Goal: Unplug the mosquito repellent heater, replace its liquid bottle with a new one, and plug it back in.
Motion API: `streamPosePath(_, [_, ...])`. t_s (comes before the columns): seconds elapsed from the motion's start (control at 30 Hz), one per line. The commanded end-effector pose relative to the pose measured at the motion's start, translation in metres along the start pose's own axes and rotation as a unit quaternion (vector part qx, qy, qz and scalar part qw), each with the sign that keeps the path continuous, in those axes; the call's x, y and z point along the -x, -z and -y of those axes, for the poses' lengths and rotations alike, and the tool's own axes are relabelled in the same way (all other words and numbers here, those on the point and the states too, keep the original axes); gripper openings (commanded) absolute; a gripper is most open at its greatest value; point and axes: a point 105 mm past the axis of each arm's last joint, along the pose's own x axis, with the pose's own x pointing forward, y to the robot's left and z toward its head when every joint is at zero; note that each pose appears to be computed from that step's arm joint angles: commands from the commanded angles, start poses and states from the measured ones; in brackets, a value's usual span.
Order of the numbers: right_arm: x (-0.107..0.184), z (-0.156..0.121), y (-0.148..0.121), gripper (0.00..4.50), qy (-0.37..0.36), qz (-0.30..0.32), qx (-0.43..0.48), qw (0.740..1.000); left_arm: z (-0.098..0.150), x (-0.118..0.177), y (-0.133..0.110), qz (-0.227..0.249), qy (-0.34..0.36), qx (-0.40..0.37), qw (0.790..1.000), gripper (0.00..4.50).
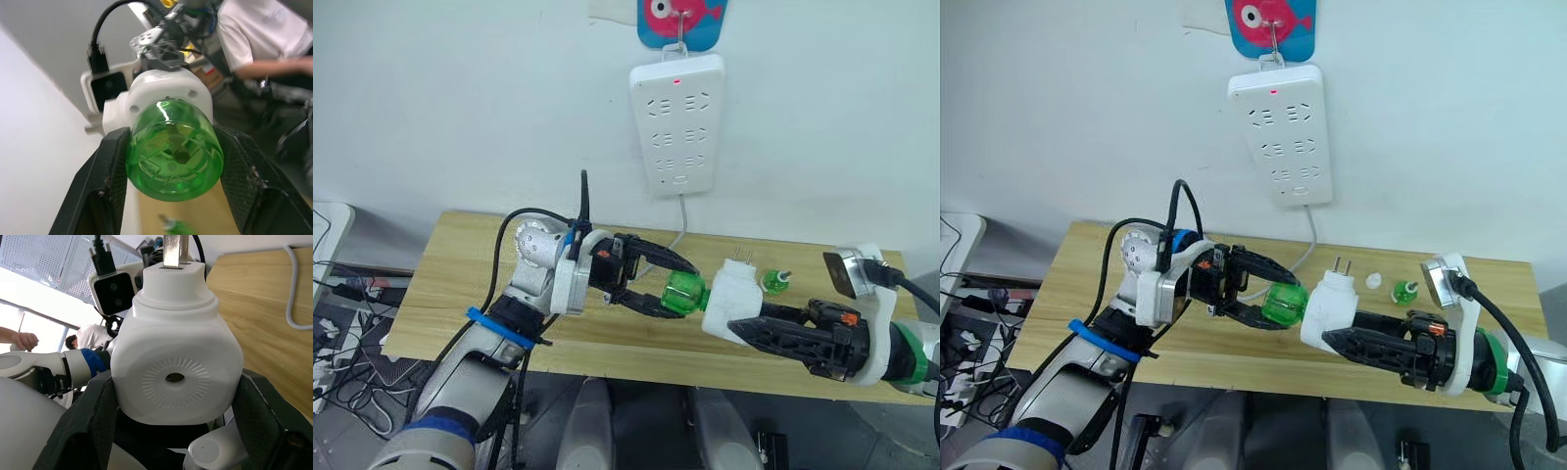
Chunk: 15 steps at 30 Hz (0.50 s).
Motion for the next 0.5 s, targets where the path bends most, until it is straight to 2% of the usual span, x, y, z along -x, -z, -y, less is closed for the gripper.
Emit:
streamPosePath(0.03, [-0.002, -0.008, -0.005, 2.98, -0.005, -0.004, 0.018, 1.000, -0.012, -0.013, -0.012, 0.009, -0.038, 0.106, 0.994, 2.27])
streamPosePath(0.17, [-0.004, -0.007, -0.007, 2.98, 0.005, -0.011, 0.029, 1.000, -0.020, -0.019, -0.006, -0.032, -0.074, 0.249, 0.965, 2.27])
streamPosePath(0.23, [-0.004, -0.006, -0.007, 2.98, 0.011, -0.015, 0.033, 0.999, -0.022, -0.021, -0.003, -0.043, -0.090, 0.332, 0.938, 2.27])
streamPosePath(0.33, [-0.004, -0.007, -0.006, 2.98, 0.014, -0.027, 0.038, 0.999, -0.020, -0.021, -0.002, -0.043, -0.091, 0.475, 0.874, 2.27])
streamPosePath(0.47, [-0.004, -0.011, 0.002, 2.98, 0.002, -0.062, 0.056, 0.997, -0.011, -0.014, -0.010, -0.018, -0.048, 0.644, 0.763, 2.27])
streamPosePath(0.5, [-0.004, -0.012, 0.003, 2.98, -0.002, -0.069, 0.058, 0.996, -0.010, -0.012, -0.013, -0.010, -0.037, 0.669, 0.742, 2.27])
